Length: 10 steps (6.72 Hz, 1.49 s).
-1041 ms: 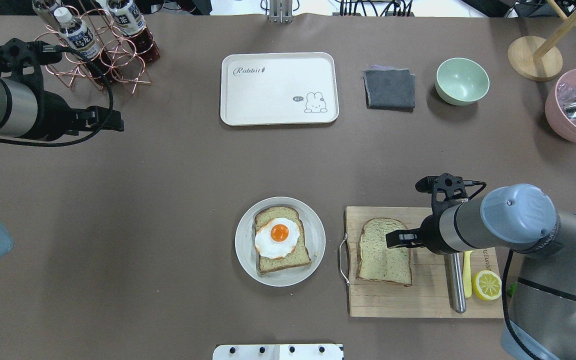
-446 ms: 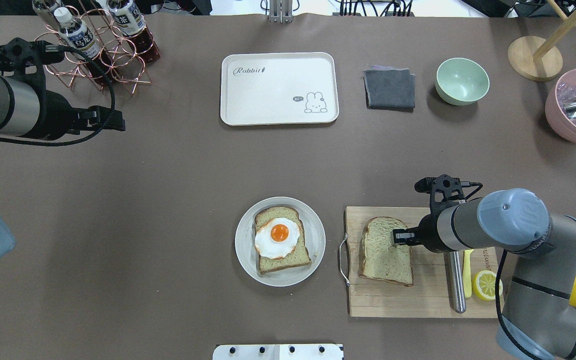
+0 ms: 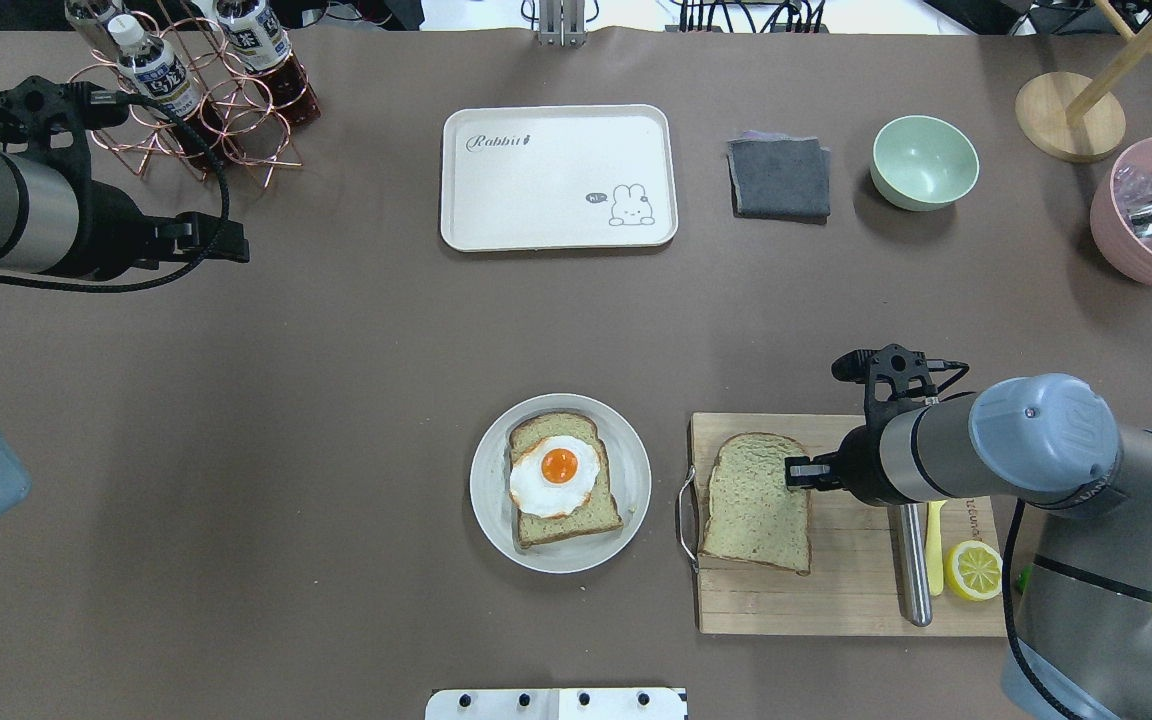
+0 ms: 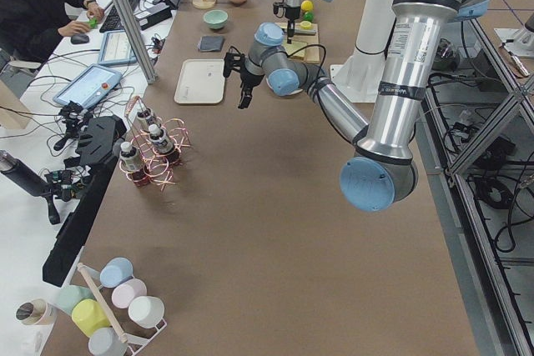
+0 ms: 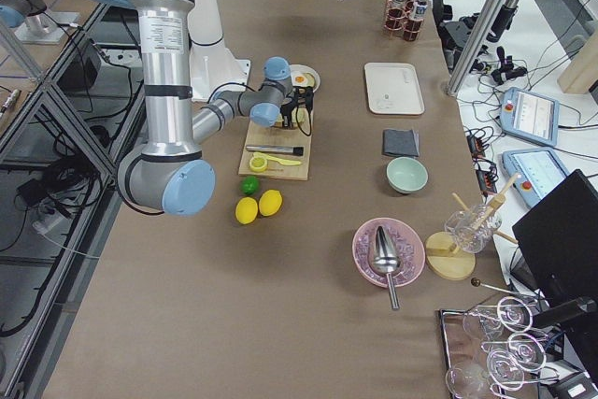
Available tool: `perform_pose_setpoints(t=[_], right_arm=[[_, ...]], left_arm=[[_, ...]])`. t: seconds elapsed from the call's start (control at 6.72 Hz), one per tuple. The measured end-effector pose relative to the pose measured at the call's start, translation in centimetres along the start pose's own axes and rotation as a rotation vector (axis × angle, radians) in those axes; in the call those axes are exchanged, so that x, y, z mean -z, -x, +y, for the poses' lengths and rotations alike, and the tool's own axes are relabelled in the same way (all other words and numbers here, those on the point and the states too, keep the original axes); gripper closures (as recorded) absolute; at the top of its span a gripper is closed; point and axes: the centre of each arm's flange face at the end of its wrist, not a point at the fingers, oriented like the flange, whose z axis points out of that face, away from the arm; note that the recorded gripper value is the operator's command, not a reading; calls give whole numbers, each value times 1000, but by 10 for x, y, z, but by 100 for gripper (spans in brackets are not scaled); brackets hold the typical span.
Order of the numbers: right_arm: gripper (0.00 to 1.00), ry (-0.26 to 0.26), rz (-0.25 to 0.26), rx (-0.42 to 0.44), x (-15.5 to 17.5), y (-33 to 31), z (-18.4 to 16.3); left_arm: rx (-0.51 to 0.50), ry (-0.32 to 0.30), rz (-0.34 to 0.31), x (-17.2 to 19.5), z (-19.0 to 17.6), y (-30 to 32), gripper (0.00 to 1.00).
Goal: Make sandwich and place on tray
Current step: 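Carry the bread slice with the right gripper onto the egg toast on the plate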
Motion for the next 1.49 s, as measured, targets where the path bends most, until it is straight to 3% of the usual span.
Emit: perform_pose_setpoints(t=[0.59, 1.04, 1.49], right_arm=[[100, 21, -62, -12, 25, 7, -12], [100, 57, -199, -22, 56, 24, -46], [100, 65, -254, -45, 17, 99, -61]], left_arm=[[2, 4, -6, -4, -1, 1, 2], [3, 5, -9, -9, -3, 1, 2], [7, 9, -21, -18, -7, 1, 2]])
